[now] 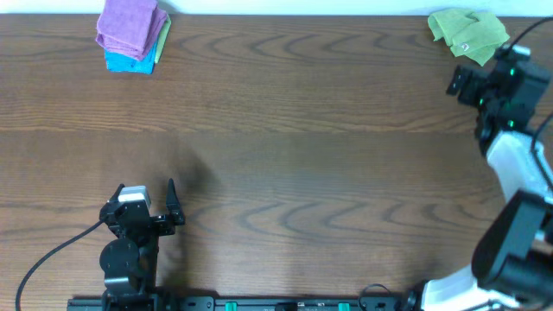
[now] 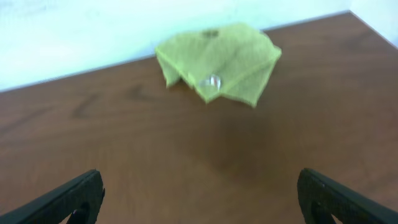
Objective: Fold the cloth
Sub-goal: 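Reach the right gripper forward to the crumpled green cloth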
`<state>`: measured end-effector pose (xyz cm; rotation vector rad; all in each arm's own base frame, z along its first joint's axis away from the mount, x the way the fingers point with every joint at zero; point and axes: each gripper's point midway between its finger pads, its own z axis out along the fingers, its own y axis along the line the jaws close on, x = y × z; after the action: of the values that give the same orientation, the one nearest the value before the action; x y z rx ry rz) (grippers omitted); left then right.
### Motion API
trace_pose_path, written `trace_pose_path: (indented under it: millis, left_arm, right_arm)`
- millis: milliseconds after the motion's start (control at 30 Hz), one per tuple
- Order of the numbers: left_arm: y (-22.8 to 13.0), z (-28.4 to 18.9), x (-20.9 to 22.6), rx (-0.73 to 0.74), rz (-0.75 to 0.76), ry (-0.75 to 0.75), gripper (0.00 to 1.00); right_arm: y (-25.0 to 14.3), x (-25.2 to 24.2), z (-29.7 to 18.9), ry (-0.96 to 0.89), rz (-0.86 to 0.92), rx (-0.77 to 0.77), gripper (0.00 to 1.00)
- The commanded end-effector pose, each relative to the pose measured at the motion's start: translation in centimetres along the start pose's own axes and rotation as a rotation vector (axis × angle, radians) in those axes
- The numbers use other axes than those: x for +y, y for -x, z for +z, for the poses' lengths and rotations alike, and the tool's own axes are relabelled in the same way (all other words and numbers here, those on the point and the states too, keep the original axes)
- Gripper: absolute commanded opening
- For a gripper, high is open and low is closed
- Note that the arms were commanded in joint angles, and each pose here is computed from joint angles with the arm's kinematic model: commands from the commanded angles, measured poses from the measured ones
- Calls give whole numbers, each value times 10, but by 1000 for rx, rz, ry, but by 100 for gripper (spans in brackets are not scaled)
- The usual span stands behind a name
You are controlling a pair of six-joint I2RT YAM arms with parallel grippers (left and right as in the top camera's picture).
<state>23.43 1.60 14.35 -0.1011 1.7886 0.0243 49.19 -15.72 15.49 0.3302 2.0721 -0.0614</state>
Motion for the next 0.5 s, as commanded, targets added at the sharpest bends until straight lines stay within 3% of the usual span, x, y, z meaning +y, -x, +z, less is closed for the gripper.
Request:
trace_pose_path:
  millis: [0, 467]
  left_arm:
    - [-14, 3, 3, 30, 9, 15, 95]
    - [-14, 3, 3, 30, 9, 15, 95]
  right_arm:
    - [13, -4, 24, 5, -3, 5, 99]
    - [51, -11, 133, 33, 64, -43, 99]
